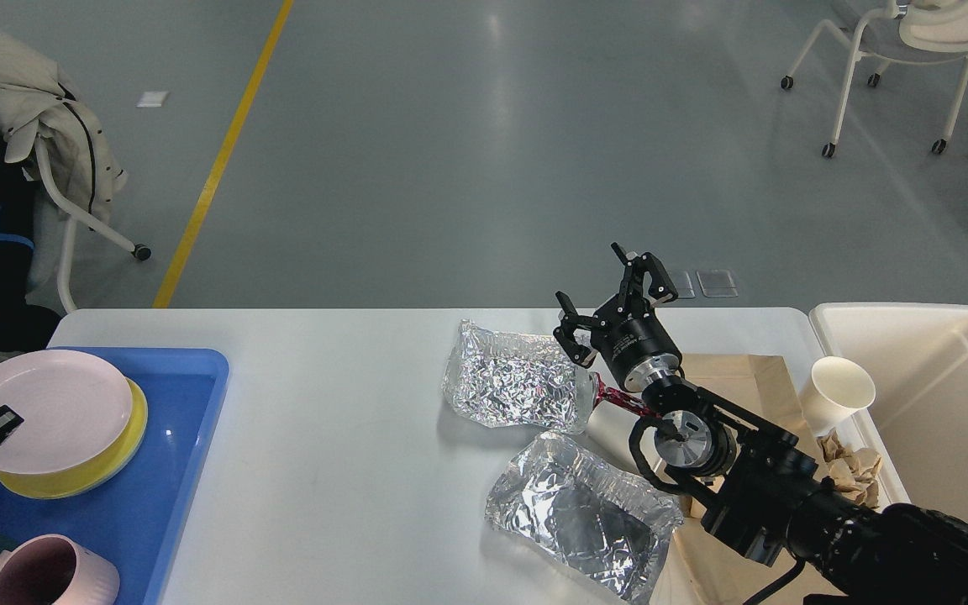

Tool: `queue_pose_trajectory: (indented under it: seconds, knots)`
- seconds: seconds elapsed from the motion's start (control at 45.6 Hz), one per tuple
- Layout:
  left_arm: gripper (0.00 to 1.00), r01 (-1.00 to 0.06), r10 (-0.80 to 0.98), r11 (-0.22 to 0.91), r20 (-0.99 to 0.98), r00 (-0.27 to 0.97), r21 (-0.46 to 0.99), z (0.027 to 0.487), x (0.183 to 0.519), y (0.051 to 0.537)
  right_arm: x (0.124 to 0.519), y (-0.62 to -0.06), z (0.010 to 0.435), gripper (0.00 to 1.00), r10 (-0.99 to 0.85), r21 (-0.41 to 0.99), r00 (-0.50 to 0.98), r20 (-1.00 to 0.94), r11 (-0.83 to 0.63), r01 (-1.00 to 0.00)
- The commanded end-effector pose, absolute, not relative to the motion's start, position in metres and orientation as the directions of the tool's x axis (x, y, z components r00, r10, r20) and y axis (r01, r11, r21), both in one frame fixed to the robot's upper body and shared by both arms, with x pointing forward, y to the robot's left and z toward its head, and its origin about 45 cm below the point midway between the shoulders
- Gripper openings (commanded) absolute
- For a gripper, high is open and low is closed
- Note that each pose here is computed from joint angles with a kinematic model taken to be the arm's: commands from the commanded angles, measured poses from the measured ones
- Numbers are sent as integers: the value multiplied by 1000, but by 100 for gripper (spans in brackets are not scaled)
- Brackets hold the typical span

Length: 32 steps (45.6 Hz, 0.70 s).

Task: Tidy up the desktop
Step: 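Lift the pink plate and stack it on the yellow plate, then open the left gripper and raise it off the plates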

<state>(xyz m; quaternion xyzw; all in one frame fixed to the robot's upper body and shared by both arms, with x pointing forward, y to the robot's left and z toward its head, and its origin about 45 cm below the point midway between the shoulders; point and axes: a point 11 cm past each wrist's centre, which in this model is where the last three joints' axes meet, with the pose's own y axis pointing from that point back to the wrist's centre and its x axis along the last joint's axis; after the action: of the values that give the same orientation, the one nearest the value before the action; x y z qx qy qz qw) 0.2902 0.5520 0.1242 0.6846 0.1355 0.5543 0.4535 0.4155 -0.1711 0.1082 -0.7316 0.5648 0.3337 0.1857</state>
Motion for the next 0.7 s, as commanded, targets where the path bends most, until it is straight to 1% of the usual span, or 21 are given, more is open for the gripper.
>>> queue_pose_trajectory:
  seconds: [0.0,0.153,0.197,0.263,0.372,0.438,0.482,0.548,0.679]
  knots:
    - [1,-317,692,-538,624,364,781,117,291,543,416,-171,108,100,-703,105,139,-698,-293,-950]
    - [6,-318,692,-538,624,363,781,117,292,543,416,-171,108,100,-703,105,139,-698,-293,-950]
    - [8,-319,691,-539,625,362,780,117,292,543,416,-171,108,100,-703,105,139,-698,-293,-950]
    - [23,-320,691,-539,626,362,779,118,293,543,416,-171,108,100,-703,105,139,-698,-293,-950]
    - [61,-324,690,-539,628,360,778,119,294,543,416,-171,108,100,-702,105,138,-699,-292,-951]
    - [78,-325,690,-538,628,360,778,119,295,543,416,-171,109,100,-702,104,140,-698,-292,-951]
    - [86,-324,692,-537,626,360,779,119,294,543,416,-171,108,100,-703,105,139,-698,-293,-950]
    - [93,-322,693,-534,622,363,782,119,294,543,416,-171,108,100,-703,105,139,-698,-293,-950]
    - [95,-308,700,-523,607,376,794,115,291,539,416,-171,108,100,-702,105,138,-699,-292,-951]
